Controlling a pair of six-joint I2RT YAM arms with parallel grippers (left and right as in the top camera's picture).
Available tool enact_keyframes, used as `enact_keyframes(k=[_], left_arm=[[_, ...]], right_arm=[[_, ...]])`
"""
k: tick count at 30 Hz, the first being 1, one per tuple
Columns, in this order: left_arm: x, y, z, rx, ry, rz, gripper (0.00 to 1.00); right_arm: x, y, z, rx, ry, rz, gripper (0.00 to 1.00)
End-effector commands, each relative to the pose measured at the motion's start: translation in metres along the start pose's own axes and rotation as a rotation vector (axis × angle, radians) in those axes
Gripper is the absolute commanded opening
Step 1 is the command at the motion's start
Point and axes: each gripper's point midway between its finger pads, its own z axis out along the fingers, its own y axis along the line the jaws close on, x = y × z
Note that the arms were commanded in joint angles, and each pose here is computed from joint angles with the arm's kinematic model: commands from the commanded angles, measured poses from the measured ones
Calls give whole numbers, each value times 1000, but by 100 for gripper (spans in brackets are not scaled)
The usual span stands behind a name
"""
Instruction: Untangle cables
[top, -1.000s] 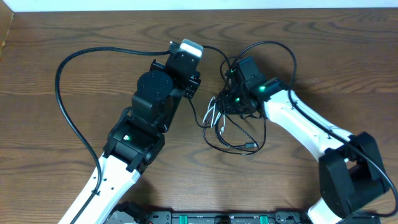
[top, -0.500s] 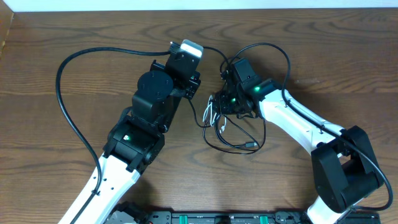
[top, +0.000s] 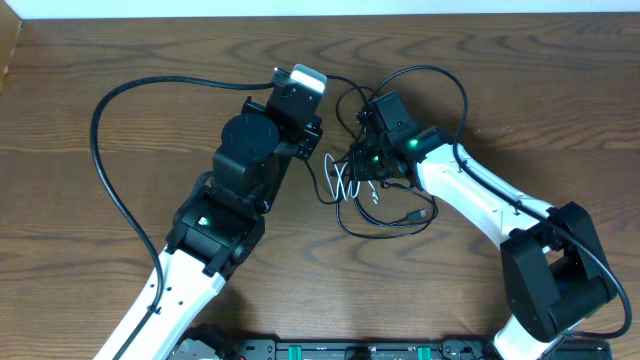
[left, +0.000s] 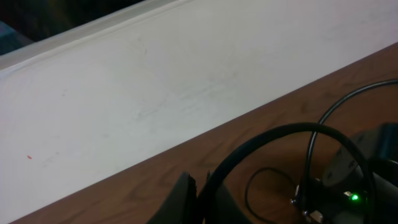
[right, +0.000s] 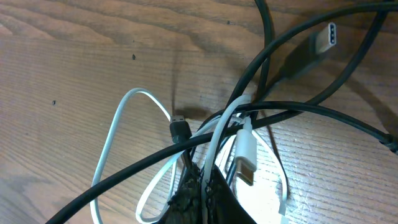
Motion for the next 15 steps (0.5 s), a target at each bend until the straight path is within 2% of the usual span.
enact_keyframes(k=[1, 8, 15], left_arm=[[-6, 6, -5, -13, -12, -21, 8], [15, 1, -5, 5, 76, -1, 8], [52, -9, 1, 34, 216, 30, 8]], right_arm=[[-5, -2, -3, 8, -17, -7, 1], [-35, 13, -60, -119, -130, -28, 1], [-48, 53, -165, -284, -333, -109, 1]])
